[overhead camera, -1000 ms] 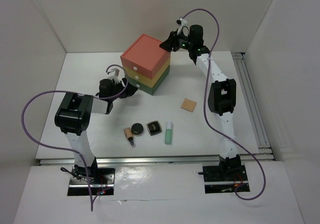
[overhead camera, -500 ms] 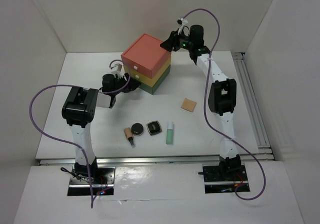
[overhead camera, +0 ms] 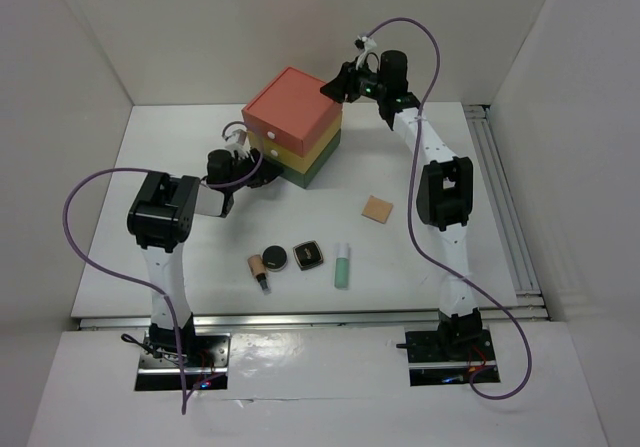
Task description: Organize the makeup
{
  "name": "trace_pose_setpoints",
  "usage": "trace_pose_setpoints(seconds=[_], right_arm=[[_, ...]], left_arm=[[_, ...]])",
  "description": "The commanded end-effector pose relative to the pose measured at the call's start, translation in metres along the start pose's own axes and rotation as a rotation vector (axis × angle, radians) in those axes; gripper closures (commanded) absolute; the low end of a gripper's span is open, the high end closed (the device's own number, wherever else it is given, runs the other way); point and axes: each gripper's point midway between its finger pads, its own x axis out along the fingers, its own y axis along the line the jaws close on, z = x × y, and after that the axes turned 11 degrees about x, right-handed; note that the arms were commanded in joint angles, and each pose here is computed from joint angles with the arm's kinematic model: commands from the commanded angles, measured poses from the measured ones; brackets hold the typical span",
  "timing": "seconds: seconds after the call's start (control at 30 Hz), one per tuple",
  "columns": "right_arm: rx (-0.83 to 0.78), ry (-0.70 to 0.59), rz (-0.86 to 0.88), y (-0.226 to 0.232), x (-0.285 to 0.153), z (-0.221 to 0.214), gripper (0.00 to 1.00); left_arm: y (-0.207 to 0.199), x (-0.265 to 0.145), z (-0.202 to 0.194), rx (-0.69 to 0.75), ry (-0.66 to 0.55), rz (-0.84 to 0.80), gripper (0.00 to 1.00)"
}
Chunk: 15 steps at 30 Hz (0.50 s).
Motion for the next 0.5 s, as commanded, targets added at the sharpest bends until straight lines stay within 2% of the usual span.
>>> trace_pose_setpoints(seconds=[0.0, 0.27, 0.47], right_arm=[[0.022, 0.058, 0.037, 0.021, 0.001, -0.015, 0.52], [0.033, 0.072, 0.041, 0.022, -0.002, -0.022, 0.52], [0.028, 0.074, 0.028, 0.018, -0.002, -0.025, 0.52]], left_arm=[[-0.015, 0.009, 0.023, 0.036, -0.076, -0.048, 0.52], [-0.018, 0.011, 0.034, 0.055, -0.094, -0.054, 0.68], [-0.023, -0.002, 0.039, 0.087, -0.097, -0.032, 0.73]])
